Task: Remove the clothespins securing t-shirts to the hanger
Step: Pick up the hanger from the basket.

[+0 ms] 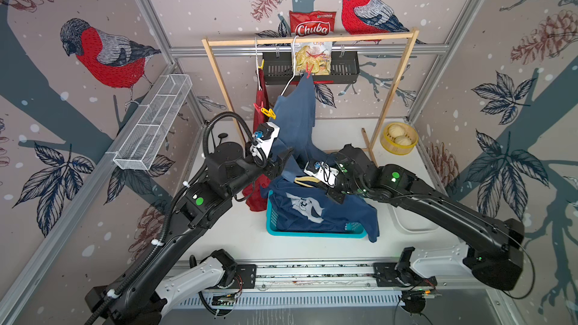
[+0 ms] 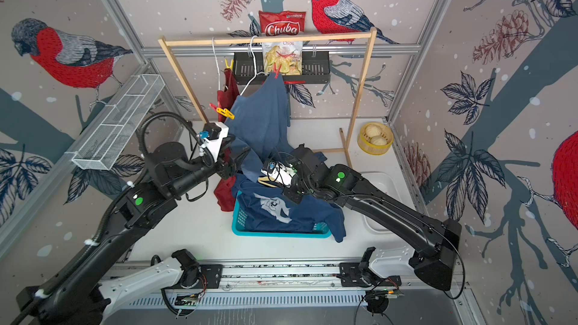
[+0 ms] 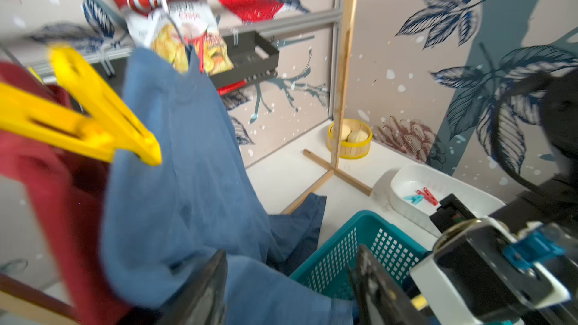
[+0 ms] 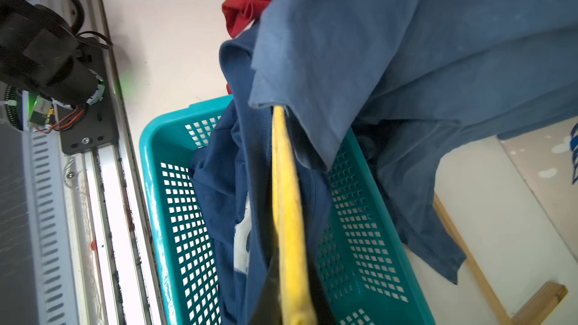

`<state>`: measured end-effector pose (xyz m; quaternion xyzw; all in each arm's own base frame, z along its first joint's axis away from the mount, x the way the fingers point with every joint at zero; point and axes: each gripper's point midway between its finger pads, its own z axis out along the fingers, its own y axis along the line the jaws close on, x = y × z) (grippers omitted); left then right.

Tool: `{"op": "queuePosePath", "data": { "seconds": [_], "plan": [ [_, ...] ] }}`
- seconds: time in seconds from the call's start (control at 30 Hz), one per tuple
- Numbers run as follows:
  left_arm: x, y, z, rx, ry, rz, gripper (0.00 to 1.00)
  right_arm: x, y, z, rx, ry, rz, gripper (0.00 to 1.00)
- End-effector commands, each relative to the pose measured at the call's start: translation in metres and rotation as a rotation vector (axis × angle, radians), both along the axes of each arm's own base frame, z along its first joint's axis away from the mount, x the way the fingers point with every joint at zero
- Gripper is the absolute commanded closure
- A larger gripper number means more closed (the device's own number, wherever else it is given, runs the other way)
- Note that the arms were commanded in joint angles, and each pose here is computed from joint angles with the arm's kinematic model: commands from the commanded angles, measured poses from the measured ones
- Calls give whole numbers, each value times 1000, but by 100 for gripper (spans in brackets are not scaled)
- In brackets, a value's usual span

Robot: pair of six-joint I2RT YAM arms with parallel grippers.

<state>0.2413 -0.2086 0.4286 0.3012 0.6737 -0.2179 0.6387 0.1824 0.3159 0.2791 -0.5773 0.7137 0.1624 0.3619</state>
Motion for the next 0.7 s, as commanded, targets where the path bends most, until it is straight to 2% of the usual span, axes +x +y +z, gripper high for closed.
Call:
{"op": "queuePosePath", "data": {
  "seconds": [0.0, 0.13, 0.27, 0.4, 0.67],
  "plan": [
    [-22, -6, 29, -2, -173, -114, 37, -13, -11, 2, -63, 10, 35, 100],
    [-34, -4, 28, 74, -221, -152, 36, -16, -22, 17, -78, -2, 21, 100],
    [-51, -2, 17, 159, -285, -214, 35, -30, -30, 54, 23, -37, 61, 100],
    [-65, 3, 13, 163, -304, -242, 33, -46, -32, 92, 150, -79, 129, 100],
    [-83, -1, 7, 239, -316, -347, 31, -55, -30, 121, 196, -95, 189, 100]
  ]
}}
